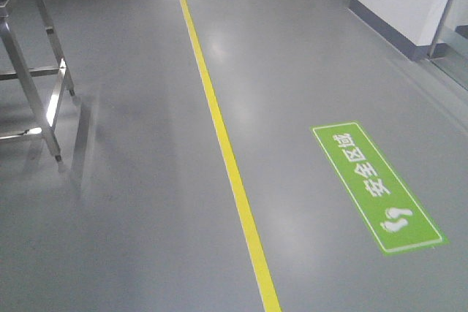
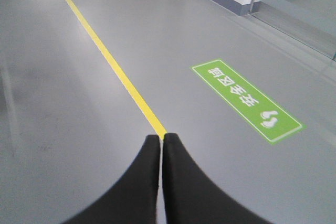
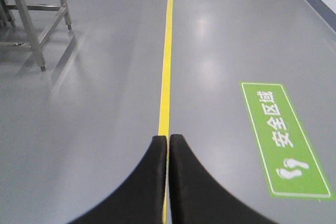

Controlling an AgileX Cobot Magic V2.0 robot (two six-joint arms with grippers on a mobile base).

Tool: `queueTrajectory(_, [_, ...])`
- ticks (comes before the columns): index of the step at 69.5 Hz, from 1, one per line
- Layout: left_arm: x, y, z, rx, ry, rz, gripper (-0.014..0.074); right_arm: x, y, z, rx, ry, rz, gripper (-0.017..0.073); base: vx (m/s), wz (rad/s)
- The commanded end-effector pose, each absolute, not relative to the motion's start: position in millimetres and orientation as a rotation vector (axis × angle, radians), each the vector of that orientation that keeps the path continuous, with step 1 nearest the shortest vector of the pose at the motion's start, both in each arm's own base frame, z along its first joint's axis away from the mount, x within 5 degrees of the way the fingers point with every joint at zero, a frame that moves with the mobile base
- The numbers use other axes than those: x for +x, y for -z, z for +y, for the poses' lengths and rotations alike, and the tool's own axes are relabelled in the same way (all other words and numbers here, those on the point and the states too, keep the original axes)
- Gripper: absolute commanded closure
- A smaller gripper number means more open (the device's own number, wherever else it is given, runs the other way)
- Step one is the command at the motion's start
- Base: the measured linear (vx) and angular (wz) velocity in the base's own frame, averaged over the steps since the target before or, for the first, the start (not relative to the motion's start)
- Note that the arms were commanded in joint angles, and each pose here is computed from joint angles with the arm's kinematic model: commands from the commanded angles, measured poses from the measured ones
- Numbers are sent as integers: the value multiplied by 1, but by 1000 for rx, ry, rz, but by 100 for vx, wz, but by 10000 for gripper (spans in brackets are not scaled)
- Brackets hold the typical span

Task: Move and align brake pads A on conveyor
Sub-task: 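Drive the base along the yellow floor line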

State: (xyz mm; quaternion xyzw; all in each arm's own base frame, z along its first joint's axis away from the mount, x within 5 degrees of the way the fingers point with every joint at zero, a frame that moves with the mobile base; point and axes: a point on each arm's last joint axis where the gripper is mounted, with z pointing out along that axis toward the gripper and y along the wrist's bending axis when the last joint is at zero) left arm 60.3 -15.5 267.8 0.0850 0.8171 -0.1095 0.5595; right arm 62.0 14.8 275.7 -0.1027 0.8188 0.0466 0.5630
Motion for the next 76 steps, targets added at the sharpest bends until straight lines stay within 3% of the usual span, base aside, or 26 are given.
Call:
queueTrajectory(1, [62,-281,-17,203,285,1842,600,64,-289,14,-230,-102,1842,566,63,5])
queueTrajectory(76, [62,-281,-17,203,285,1842,600,64,-289,14,-229,-103,1843,566,62,9])
